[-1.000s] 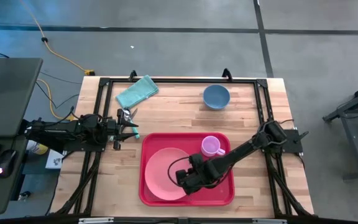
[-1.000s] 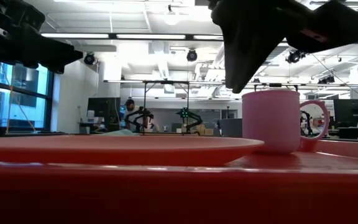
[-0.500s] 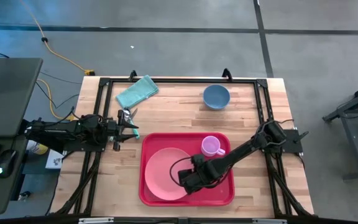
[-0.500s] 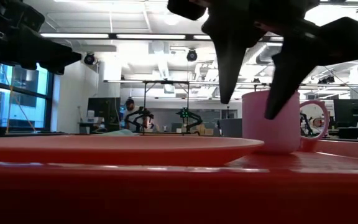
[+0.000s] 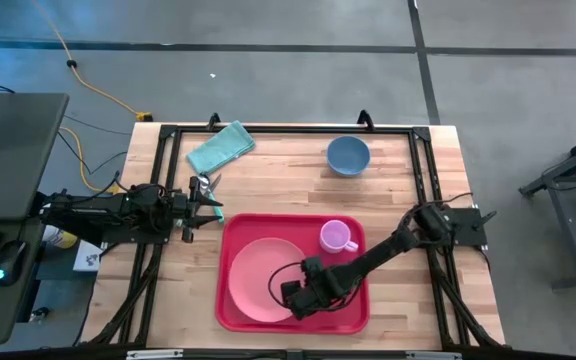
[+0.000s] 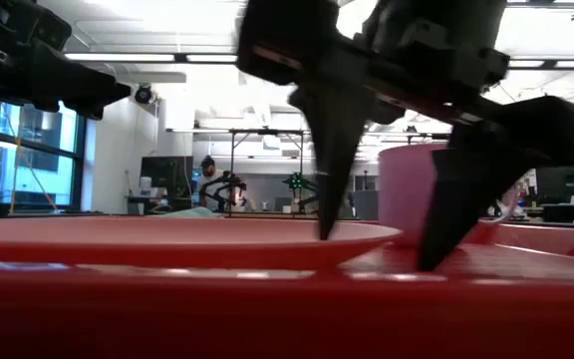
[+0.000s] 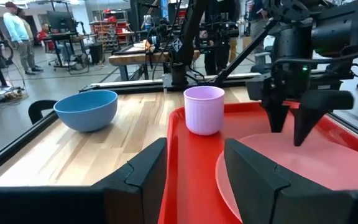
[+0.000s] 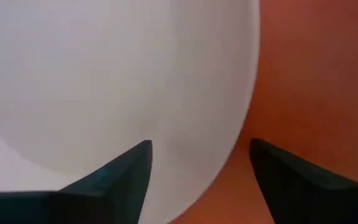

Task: Set up tray
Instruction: Put the pink plate on the center of the red serving tray

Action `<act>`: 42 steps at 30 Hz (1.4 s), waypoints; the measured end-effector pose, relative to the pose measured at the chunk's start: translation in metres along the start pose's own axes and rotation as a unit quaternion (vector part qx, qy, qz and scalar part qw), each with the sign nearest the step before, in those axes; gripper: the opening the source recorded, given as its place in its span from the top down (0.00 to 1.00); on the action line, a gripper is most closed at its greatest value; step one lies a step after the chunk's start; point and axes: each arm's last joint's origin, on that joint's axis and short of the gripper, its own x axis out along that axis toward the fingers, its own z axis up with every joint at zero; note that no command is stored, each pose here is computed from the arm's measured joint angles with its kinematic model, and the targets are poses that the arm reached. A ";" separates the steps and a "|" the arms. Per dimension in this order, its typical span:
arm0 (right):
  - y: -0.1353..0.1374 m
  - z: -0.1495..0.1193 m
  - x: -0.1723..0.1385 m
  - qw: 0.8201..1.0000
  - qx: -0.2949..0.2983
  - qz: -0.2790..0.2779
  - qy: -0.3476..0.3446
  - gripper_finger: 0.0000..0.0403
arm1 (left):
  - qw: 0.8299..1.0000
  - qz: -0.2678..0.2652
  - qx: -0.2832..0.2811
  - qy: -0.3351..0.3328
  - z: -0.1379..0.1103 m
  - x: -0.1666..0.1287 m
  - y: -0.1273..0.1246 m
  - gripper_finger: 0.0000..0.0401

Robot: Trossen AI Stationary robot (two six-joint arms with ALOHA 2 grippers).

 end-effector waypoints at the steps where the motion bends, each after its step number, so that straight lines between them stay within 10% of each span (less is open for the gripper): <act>1: 0.000 0.000 0.000 1.000 0.000 0.001 -0.001 0.40 | 1.000 0.000 0.000 0.000 0.000 0.000 0.000 0.52; 14: -0.001 0.002 0.000 1.000 -0.022 -0.002 -0.007 0.97 | 1.000 0.000 0.000 0.000 0.000 0.000 0.000 0.52; 42: -0.013 0.028 -0.055 0.997 -0.028 -0.059 -0.038 1.00 | 1.000 0.000 0.000 -0.001 0.000 0.000 0.000 0.52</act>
